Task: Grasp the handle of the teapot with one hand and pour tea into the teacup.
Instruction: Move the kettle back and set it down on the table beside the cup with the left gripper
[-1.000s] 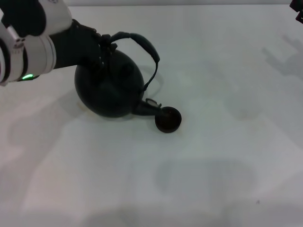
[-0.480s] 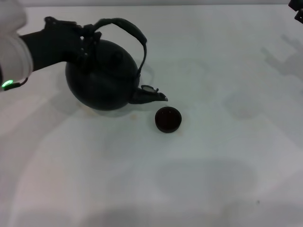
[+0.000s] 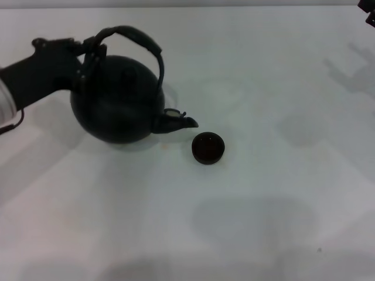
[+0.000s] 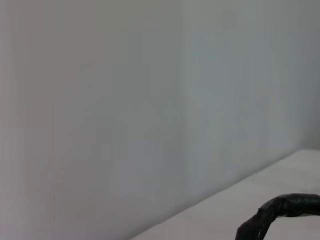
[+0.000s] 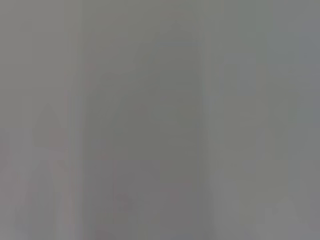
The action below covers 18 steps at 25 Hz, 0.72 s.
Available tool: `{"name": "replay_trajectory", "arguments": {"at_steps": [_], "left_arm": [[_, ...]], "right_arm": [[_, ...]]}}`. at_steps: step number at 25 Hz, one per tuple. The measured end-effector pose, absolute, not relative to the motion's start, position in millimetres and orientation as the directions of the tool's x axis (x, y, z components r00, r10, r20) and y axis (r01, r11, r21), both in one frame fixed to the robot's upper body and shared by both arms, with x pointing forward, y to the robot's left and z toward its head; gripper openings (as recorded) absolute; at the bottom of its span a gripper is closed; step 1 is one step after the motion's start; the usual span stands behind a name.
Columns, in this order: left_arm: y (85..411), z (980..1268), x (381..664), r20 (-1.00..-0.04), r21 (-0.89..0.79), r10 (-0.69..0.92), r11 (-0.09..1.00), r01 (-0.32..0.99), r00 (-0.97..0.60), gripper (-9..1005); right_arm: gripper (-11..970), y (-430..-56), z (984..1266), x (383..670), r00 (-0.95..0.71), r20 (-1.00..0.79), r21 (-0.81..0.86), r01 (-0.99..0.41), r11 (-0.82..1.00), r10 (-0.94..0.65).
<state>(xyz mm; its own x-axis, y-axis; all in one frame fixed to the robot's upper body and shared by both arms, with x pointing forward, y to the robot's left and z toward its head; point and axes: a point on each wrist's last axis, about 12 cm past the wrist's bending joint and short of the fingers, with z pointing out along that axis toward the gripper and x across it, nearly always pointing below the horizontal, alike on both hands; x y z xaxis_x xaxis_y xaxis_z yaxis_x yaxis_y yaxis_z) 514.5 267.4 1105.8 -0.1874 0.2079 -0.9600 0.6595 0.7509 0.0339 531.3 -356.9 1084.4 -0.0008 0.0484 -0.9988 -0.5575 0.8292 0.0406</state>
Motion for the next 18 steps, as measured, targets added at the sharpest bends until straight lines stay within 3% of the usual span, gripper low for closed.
{"name": "replay_trajectory", "arguments": {"at_steps": [6, 18], "left_arm": [[287, 1081, 505, -0.976, -0.023, 0.122, 0.766, 0.642, -0.182, 152], [298, 1045, 493, -0.986, -0.096, 0.018, 0.755, 0.649, -0.167, 151]], "right_arm": [[840, -356, 1085, 530, 0.001, -0.999, 0.042, -0.567, 0.823, 0.052], [841, -356, 1082, 527, -0.014, -0.998, 0.056, -0.568, 0.821, 0.059]]}}
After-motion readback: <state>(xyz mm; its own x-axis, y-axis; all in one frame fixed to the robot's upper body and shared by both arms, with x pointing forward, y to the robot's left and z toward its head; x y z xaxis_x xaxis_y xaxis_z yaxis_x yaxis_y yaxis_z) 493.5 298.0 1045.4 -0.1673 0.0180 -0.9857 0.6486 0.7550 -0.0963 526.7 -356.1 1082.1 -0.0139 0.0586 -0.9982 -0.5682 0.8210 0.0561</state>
